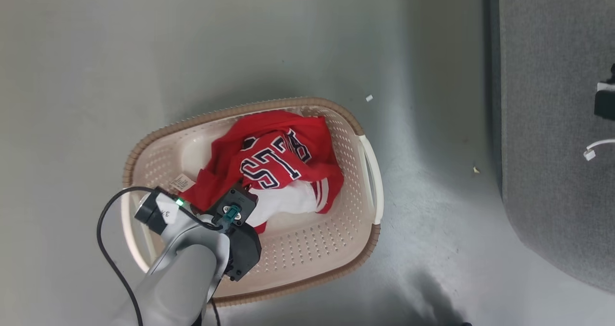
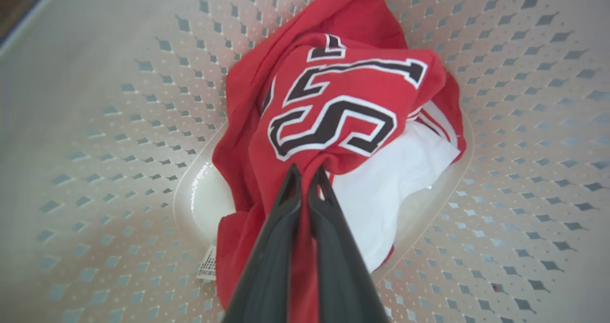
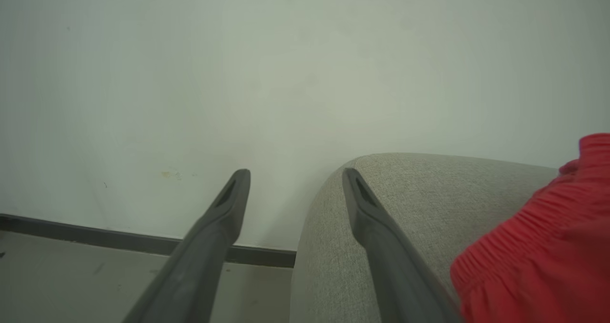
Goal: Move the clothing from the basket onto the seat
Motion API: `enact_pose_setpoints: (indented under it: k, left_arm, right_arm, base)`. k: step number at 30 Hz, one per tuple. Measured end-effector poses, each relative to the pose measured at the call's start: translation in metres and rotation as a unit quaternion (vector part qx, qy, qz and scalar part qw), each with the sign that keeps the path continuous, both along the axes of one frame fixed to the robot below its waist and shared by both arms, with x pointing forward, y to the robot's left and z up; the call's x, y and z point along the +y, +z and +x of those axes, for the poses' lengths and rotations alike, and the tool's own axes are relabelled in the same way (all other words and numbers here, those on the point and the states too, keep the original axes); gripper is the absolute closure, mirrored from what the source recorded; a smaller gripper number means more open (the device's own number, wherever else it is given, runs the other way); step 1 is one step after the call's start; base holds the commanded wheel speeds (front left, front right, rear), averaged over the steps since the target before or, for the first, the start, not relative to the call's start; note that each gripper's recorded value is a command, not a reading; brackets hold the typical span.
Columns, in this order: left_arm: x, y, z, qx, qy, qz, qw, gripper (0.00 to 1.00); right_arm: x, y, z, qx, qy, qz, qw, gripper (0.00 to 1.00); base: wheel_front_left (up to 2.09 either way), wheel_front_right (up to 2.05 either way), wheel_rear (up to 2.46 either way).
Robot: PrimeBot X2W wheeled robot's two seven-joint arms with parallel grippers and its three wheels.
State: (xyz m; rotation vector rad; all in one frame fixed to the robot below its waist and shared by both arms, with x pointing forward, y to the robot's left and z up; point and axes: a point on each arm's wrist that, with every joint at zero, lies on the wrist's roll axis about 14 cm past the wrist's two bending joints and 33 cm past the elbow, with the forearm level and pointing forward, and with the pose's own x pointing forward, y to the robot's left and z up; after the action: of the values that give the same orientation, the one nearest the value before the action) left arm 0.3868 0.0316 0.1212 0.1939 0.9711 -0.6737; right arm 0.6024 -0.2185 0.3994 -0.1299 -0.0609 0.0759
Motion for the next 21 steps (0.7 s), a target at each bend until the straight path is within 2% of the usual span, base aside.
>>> enact_pose_setpoints:
  k: [7, 21]
  left_arm:
    - [-0.006, 0.040, 0.016, -0.042, 0.046, -0.049, 0.997, 1.00]
    - [-0.001, 0.114, 0.036, -0.112, 0.092, -0.093, 0.985, 1.00]
  right_arm:
    - [0.002, 0.004, -0.011, 0.013, -0.002, 0.006, 1.000, 0.00]
    - [0.003, 0.031, -0.037, 0.021, -0.008, 0.017, 1.000, 0.00]
  base:
    - [0.00, 0.00, 0.00]
    - [0.00, 0.00, 0.00]
